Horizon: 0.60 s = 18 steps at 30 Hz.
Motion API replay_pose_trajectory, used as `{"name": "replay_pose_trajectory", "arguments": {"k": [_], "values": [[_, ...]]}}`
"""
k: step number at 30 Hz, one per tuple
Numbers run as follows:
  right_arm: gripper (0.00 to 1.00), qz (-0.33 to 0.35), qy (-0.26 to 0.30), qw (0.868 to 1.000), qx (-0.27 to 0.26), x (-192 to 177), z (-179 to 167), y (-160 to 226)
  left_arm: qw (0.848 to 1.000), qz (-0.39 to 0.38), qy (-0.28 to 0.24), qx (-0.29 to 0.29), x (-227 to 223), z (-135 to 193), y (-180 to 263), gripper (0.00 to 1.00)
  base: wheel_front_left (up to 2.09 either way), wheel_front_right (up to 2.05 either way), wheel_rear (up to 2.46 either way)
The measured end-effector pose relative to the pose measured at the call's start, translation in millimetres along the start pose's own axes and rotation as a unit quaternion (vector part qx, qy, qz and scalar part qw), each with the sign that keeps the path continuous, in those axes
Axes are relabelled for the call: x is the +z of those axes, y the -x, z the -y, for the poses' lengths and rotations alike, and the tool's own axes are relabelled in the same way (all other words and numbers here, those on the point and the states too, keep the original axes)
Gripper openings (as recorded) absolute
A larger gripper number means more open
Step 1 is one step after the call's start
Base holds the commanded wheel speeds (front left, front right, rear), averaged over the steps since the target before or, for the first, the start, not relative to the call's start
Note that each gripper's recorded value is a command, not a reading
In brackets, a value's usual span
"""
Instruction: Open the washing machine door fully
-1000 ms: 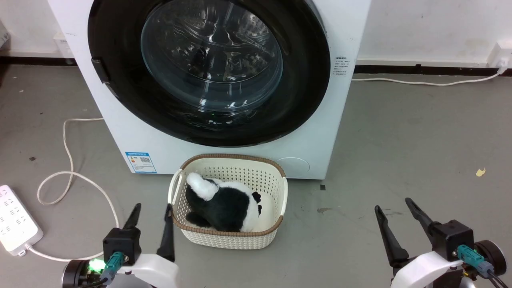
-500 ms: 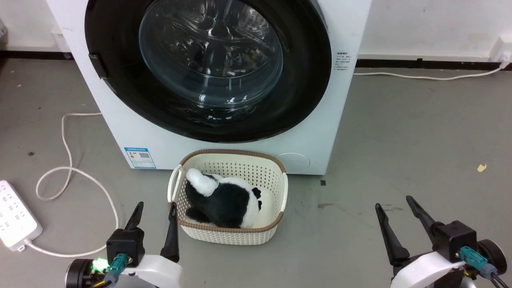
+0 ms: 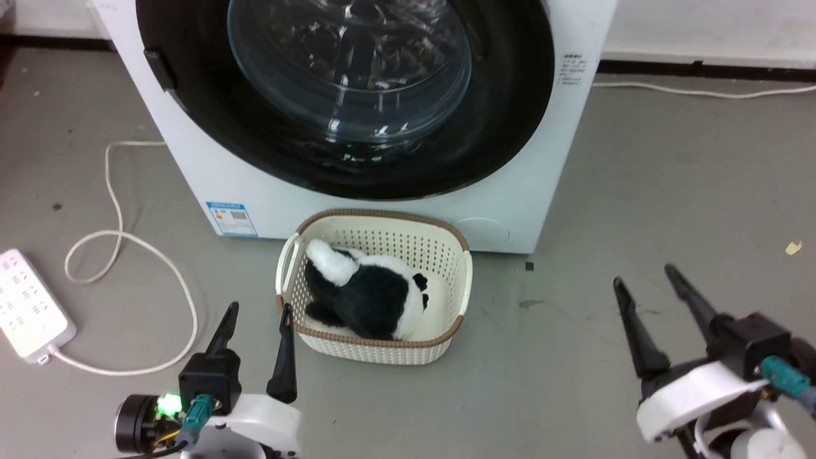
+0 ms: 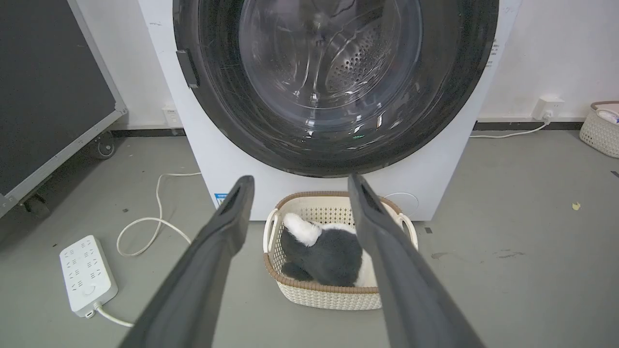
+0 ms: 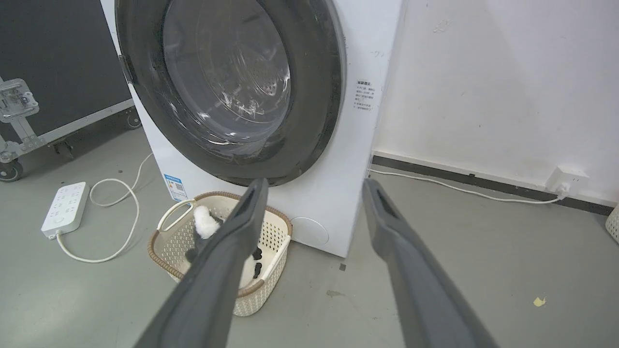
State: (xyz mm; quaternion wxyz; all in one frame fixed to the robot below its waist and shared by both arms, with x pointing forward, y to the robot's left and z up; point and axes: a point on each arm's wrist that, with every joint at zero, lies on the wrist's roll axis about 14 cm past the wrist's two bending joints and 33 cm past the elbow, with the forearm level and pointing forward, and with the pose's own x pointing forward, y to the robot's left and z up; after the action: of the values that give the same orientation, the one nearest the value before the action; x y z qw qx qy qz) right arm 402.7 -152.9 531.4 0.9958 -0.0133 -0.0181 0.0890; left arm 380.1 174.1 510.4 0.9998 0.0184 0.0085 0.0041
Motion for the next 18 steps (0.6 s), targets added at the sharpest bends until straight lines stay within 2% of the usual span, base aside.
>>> {"name": "replay_pose_trajectory", "arguments": {"k": [8, 9, 10, 18], "values": [[1.00, 0.024, -0.009, 1.000, 0.013, 16, 2, -30, 1.000, -0.002, 0.003, 0.002, -4, 2, -7, 1.00, 0.00, 0.00, 0.00], [0.37, 0.027, -0.016, 0.999, 0.013, 19, 3, -35, 1.000, -0.001, 0.002, 0.004, -4, 1, -8, 1.00, 0.00, 0.00, 0.00], [0.00, 0.030, -0.021, 0.999, 0.013, 21, 3, -39, 1.000, -0.001, 0.002, 0.004, -5, 1, -8, 1.00, 0.00, 0.00, 0.00], [0.00, 0.049, -0.057, 0.997, 0.016, 37, 7, -70, 1.000, -0.001, 0.005, 0.011, -8, 0, -13, 1.00, 0.00, 0.00, 0.00]]}}
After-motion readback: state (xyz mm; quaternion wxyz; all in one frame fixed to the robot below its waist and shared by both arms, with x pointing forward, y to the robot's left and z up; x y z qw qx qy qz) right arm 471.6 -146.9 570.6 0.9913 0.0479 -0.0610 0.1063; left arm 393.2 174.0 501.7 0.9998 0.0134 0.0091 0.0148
